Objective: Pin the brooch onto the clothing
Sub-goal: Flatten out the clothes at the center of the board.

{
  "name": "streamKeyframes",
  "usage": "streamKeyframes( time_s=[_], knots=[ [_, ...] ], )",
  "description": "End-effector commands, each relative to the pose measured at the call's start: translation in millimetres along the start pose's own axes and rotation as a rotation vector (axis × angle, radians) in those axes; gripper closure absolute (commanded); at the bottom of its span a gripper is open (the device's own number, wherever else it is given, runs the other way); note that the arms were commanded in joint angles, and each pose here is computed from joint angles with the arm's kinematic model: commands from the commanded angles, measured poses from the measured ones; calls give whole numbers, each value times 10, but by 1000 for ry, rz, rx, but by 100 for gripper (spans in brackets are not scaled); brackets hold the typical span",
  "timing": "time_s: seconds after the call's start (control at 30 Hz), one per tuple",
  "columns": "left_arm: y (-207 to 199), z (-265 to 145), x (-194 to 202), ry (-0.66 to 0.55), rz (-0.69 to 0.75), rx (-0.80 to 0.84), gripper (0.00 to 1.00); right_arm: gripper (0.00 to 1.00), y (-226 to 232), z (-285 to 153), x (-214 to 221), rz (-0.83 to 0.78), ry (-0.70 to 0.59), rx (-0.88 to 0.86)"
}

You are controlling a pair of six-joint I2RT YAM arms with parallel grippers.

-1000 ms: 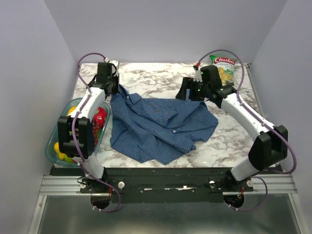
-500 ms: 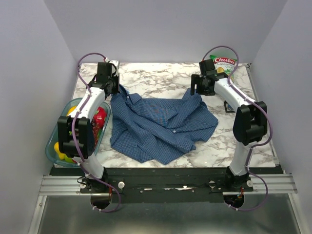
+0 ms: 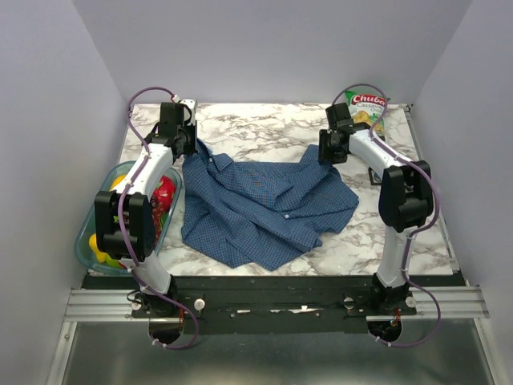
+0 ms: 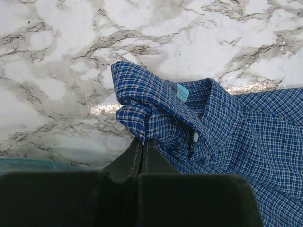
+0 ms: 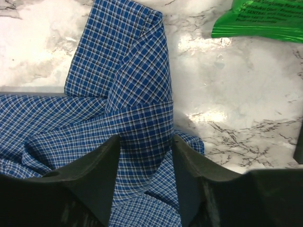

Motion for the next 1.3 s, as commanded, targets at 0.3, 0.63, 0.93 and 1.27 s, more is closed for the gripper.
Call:
streamKeyframes(
  time_s=[0.3, 0.63, 0.93, 1.27],
  knots=[
    [-71, -205, -312, -105, -6, 39, 100, 99, -59, -224, -125, 14, -35, -25],
    [-102, -1174, -1123, -439, 7, 56, 100, 100, -368, -1822, -669, 23, -351, 27],
    [-180, -2625, -1822, -828, 24, 86, 100, 99, -686, -3296, -782, 94, -666, 52],
    [-425, -4385, -1900, -1197, 168, 162, 100, 99, -1212, -5066, -559, 204, -1124, 85]
  ],
)
Point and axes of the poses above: each gripper's point midway between its finger pads, its own z axis out along the fingers, its own y axis along the line the jaws close on, x = y × z, the point moved 2 cm from there along -z, back along the fingers, and after that the axes turned 7 degrees about z, right-handed, at the moved point
